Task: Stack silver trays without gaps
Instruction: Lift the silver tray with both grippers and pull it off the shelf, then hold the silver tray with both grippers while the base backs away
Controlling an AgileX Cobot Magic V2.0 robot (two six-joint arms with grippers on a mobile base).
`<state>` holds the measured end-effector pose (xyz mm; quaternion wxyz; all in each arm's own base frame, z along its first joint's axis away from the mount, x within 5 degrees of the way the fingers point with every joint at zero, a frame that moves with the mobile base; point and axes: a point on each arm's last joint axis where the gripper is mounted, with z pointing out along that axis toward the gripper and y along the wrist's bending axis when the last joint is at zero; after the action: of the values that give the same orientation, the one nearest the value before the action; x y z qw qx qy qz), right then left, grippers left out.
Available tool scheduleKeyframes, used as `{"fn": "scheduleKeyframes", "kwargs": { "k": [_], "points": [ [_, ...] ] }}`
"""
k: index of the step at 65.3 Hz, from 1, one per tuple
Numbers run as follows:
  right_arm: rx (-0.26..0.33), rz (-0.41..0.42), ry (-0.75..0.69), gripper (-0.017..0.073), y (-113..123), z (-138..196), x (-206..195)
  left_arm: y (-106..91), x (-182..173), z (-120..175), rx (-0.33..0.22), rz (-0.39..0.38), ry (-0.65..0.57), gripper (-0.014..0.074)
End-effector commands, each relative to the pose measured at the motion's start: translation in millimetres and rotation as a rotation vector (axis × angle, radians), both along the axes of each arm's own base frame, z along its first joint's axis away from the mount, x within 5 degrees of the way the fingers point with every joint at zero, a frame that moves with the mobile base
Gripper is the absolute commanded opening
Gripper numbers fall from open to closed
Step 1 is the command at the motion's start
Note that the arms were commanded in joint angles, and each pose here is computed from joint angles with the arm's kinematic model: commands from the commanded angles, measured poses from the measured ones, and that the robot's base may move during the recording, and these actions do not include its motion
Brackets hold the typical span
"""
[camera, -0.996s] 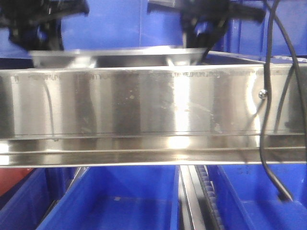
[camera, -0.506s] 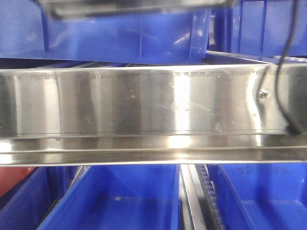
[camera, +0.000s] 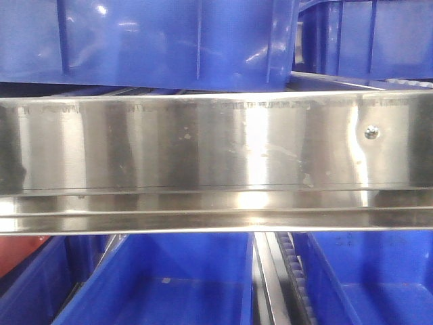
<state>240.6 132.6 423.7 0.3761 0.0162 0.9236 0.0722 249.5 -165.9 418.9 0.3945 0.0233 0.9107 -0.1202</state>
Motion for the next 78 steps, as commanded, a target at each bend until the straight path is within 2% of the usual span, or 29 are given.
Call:
{"fn": "scheduleKeyframes", "kwargs": {
  "k": [1,6,11,49,78],
  "points": [
    [0.030,0.024,-0.041,-0.0075,4.1,4.7,-1.0,-1.7,-6.4,17.4,-0.029,-0.018,-0.058,-0.0016],
    [0.030,0.024,-0.041,-0.0075,4.1,4.7,-1.0,2.1,-5.2,21.3,0.006,-0.002,-0.086,-0.0016],
    [0.031,0.025,-0.043,-0.0075,4.2,4.8,-0.9,2.8,-5.8,22.6,0.008,0.002,-0.082,-0.0016],
    [0.053,0.032,-0.076,-0.0075,5.8,8.3,0.6,2.3,-7.9,23.8,-0.011,0.001,-0.058,-0.0016],
    [0.081,0.055,-0.153,-0.0075,8.6,14.1,4.7,2.0,-8.1,23.6,-0.015,0.000,-0.055,-0.0016]
  ]
}}
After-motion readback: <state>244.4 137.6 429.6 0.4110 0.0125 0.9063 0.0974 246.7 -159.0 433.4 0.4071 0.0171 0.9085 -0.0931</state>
